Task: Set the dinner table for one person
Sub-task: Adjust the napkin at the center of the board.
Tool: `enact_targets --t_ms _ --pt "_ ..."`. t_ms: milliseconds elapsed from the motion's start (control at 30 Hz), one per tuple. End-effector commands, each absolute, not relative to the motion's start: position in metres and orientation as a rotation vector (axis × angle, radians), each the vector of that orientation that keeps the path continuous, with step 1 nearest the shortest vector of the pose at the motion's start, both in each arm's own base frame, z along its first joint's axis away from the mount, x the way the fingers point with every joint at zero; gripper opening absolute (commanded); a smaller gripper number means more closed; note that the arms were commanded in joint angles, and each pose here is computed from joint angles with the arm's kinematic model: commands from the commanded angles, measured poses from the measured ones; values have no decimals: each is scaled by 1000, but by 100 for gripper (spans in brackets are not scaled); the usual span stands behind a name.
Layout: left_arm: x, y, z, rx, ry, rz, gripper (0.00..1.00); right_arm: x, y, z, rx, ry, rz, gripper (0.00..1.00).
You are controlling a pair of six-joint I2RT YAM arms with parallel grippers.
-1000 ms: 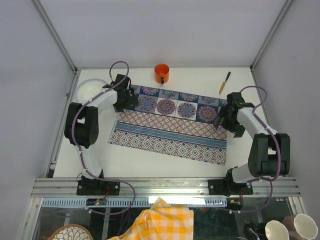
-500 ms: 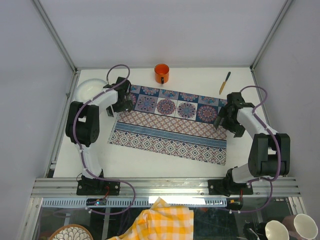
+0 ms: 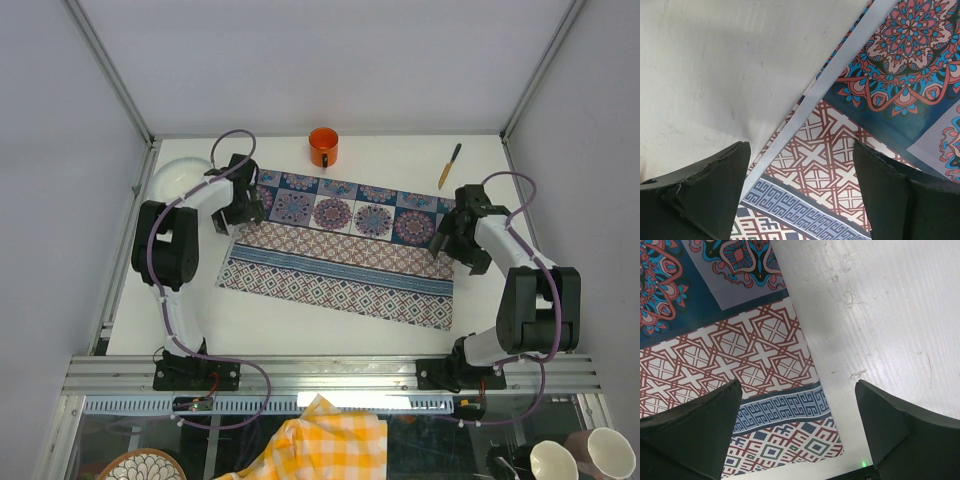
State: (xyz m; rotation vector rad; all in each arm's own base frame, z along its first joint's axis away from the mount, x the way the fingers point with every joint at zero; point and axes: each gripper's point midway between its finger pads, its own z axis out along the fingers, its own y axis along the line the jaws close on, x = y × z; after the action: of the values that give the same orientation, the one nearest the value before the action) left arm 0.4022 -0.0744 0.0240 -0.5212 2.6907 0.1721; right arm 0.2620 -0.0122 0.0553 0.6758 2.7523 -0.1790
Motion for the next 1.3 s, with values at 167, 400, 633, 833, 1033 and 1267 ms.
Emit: enact_targets --t_ms 167,400,633,833,1033,1267 --pt "378 -108 -16 -544 2793 -88 86 281 -21 75 673 2653 -187 99" --pt "365 -114 -30 -559 2814 -153 80 281 -22 75 675 2654 -187 99" --pt "354 -116 -34 -588 2833 -171 46 279 -23 71 684 2665 -199 98" --pt "344 -115 -39 -611 2855 -167 10 276 -30 68 719 2641 -253 97" --pt "342 -115 -40 -620 2858 -173 2 280 -32 53 769 2666 -221 97" --pt "342 -113 -38 -610 2853 -159 2 285 -25 29 799 2721 -139 82"
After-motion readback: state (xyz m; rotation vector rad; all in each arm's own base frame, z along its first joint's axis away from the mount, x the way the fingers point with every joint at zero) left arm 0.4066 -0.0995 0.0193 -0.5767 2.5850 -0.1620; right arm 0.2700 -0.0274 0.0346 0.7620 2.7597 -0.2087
